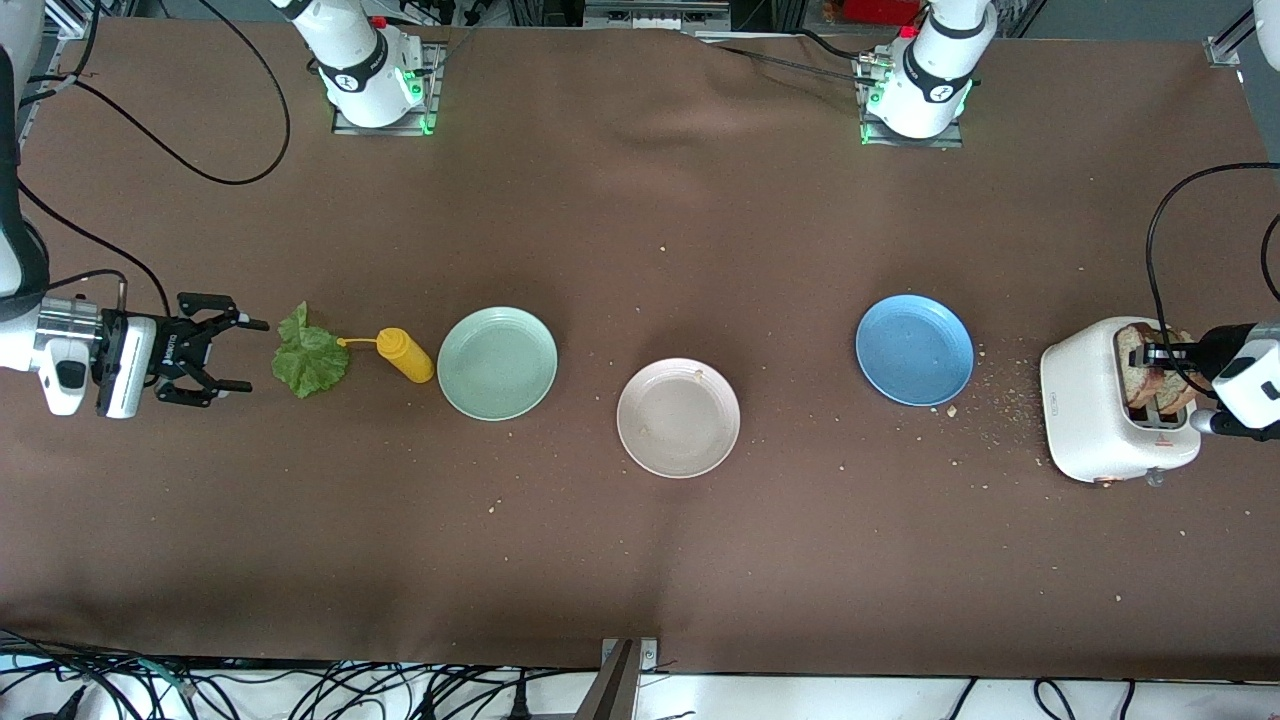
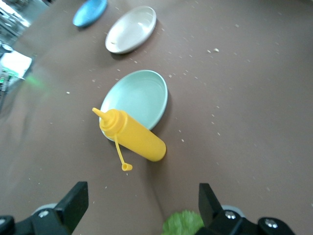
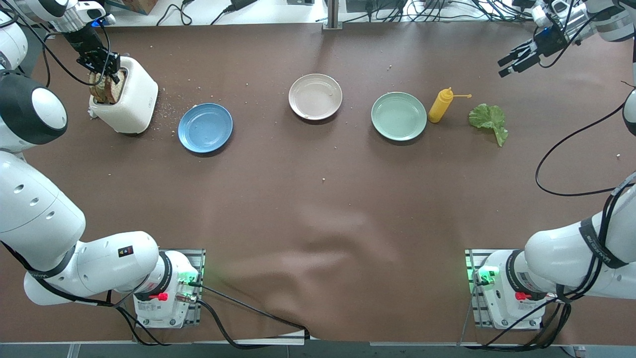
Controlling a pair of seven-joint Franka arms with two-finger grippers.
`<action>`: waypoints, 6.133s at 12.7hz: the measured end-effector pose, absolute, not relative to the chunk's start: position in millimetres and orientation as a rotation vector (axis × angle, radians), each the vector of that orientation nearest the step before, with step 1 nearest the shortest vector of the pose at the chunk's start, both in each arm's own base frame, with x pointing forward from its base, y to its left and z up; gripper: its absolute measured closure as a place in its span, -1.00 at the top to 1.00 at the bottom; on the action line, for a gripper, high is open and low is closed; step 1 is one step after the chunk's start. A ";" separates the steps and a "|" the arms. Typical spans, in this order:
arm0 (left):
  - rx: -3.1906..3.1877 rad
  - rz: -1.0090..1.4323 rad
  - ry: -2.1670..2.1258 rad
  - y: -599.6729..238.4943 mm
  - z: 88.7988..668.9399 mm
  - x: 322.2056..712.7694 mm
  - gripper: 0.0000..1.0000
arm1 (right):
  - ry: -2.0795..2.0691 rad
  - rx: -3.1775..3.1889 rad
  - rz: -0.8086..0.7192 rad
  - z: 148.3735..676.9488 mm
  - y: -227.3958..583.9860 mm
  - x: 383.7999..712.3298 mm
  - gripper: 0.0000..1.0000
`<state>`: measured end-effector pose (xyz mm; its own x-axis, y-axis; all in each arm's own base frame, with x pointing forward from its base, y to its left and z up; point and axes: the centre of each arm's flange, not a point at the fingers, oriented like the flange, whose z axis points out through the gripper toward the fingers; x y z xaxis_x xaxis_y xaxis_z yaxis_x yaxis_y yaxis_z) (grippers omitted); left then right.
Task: Make sandwich in beige plate with both arms
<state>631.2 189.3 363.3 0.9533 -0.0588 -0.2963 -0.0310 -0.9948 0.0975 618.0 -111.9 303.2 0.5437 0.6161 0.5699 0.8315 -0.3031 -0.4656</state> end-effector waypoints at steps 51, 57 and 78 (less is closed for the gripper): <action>2.233 -0.297 -0.133 -251.0 176.7 690.0 1.00 | -1.178 -1.653 -0.378 284.9 21.9 705.0 -0.89; 2.498 -0.439 -0.171 -107.9 295.5 706.4 1.00 | -1.251 -1.836 -0.248 305.0 85.6 720.7 -0.89; 3.186 -0.210 -0.025 45.3 560.0 602.4 1.00 | -2.287 -2.833 0.015 336.2 523.8 543.6 -0.89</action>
<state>602.4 45.3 560.0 0.9912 -0.0120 -0.1316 -0.0188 -0.9985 -0.0505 543.6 523.8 336.2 0.2589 0.9158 -0.3072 0.9198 -0.1367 0.3677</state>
